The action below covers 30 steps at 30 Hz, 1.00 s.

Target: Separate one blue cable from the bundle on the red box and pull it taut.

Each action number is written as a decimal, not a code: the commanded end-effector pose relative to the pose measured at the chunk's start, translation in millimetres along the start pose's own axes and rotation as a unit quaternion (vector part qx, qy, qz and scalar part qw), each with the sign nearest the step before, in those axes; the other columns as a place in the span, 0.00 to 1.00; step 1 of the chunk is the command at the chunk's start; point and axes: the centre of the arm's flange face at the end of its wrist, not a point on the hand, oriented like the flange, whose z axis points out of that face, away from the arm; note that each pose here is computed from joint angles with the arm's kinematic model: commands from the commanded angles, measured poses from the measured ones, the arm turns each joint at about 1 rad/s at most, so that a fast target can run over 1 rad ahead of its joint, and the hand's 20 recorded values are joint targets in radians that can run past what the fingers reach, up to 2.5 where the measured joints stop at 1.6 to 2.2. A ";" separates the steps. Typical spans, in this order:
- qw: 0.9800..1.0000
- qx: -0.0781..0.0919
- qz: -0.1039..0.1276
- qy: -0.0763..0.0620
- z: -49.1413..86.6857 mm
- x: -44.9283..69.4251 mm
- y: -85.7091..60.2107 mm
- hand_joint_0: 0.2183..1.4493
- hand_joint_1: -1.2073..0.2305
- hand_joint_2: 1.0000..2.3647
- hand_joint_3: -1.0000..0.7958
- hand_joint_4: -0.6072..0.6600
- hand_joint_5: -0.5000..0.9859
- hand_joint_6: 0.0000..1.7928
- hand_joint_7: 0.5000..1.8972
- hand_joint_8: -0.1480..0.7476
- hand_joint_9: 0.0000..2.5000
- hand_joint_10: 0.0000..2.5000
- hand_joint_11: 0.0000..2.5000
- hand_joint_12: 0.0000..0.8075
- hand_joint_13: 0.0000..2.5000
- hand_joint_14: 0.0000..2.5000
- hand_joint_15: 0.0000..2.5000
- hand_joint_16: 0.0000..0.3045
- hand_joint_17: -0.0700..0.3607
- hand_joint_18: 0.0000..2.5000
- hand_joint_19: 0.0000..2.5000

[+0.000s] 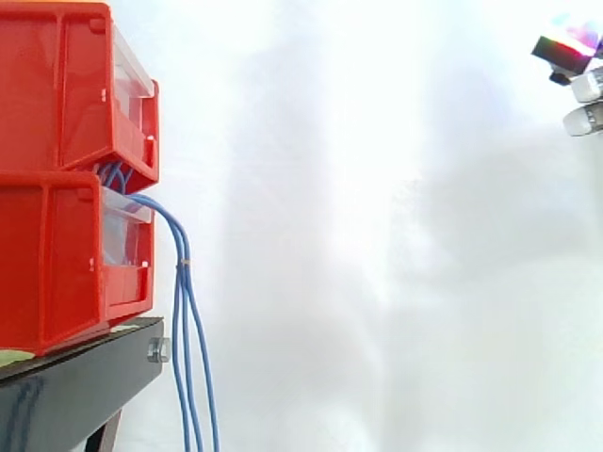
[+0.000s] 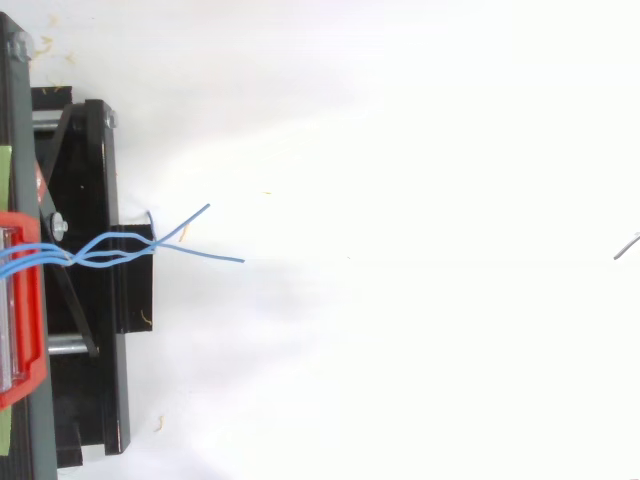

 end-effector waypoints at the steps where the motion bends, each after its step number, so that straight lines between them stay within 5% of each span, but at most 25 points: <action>1: 1.000 -0.015 -0.015 -0.013 10.0 2.9 -4.0 0.23 0.38 0.00 0.28 0.64 0.19 0.28 0.11 0.41 0.22 0.00 0.02 0.43 0.12 0.00 0.07 0.17 0.44 0.03 0.14; 7: 0.999 -0.013 -0.029 -0.010 20.3 10.2 -16.4 0.23 0.38 0.00 0.28 0.64 0.20 0.28 0.11 0.42 0.22 0.00 0.03 0.44 0.12 0.00 0.08 0.17 0.44 0.04 0.14; 17: 0.998 -0.032 -0.048 -0.031 27.2 17.5 -14.7 0.23 0.38 0.00 0.28 0.64 0.20 0.28 0.11 0.42 0.23 0.00 0.03 0.44 0.13 0.00 0.08 0.17 0.44 0.04 0.13; 30: 0.998 -0.039 -0.047 -0.020 28.2 31.4 -12.9 0.23 0.39 0.00 0.28 0.64 0.20 0.28 0.11 0.42 0.23 0.00 0.03 0.43 0.13 0.00 0.08 0.17 0.44 0.04 0.14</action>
